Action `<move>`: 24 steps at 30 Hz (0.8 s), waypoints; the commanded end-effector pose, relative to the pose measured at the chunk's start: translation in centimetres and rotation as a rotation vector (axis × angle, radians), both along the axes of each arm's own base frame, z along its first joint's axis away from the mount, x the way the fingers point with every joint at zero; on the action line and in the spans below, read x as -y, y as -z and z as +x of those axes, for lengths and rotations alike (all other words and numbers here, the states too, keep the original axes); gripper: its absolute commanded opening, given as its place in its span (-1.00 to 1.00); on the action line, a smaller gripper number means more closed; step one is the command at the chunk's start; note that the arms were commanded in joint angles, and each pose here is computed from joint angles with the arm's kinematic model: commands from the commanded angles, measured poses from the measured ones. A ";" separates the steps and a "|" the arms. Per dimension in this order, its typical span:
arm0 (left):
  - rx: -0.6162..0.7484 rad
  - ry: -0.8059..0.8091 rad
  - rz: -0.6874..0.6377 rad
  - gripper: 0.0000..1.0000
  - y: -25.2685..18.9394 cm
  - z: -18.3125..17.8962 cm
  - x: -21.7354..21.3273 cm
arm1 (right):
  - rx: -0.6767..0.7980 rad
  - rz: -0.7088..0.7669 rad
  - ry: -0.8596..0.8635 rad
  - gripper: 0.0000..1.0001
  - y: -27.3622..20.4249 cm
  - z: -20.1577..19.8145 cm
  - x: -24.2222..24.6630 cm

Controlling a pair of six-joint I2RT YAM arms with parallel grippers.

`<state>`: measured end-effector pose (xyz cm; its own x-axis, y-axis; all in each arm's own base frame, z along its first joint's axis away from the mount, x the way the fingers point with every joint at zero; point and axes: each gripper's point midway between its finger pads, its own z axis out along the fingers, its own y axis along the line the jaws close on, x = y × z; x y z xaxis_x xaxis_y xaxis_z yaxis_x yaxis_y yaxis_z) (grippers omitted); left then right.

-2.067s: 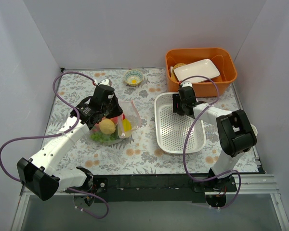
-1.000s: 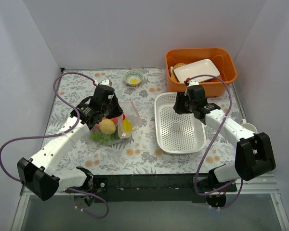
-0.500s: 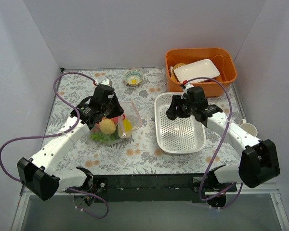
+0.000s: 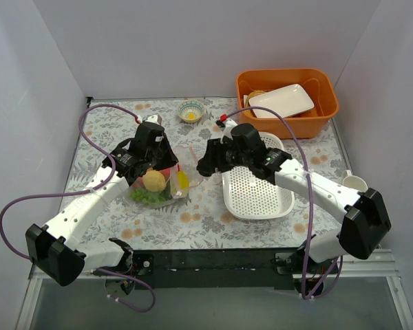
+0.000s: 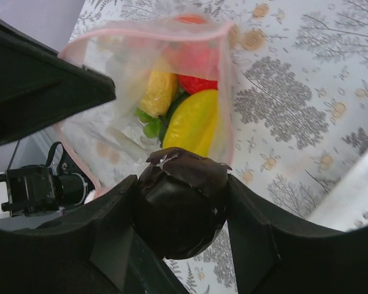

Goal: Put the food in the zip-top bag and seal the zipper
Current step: Place the fake fruit in the zipper food storage bag.

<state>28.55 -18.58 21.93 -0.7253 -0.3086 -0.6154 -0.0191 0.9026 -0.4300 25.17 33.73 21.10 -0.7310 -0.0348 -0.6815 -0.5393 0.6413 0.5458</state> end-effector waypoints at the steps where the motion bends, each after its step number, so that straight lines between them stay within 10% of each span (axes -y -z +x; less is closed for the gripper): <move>1: 0.020 0.006 -0.017 -1.00 -0.8 0.0 0.2 | 0.023 0.055 -0.053 -0.13 -1.3 1.0 -4.3; 5: 0.024 -0.009 -0.008 -1.00 -0.9 -0.2 -0.3 | -0.003 0.020 -0.092 -0.04 -0.2 1.4 -6.5; 14: 0.038 -0.019 -0.013 -1.00 -1.4 -0.3 -0.6 | 0.065 -0.078 -0.056 0.96 -1.1 1.8 -4.6; 24: 0.037 -0.016 -0.020 -1.00 -1.4 -0.3 -0.5 | 0.117 -0.141 0.135 0.87 -0.6 3.2 -0.8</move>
<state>28.50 -18.40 22.13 -0.7192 -0.3151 -0.6193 -0.0244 0.9022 -0.4306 27.39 35.36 22.08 -0.6677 -0.0721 -0.7409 -0.5366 0.7365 0.4119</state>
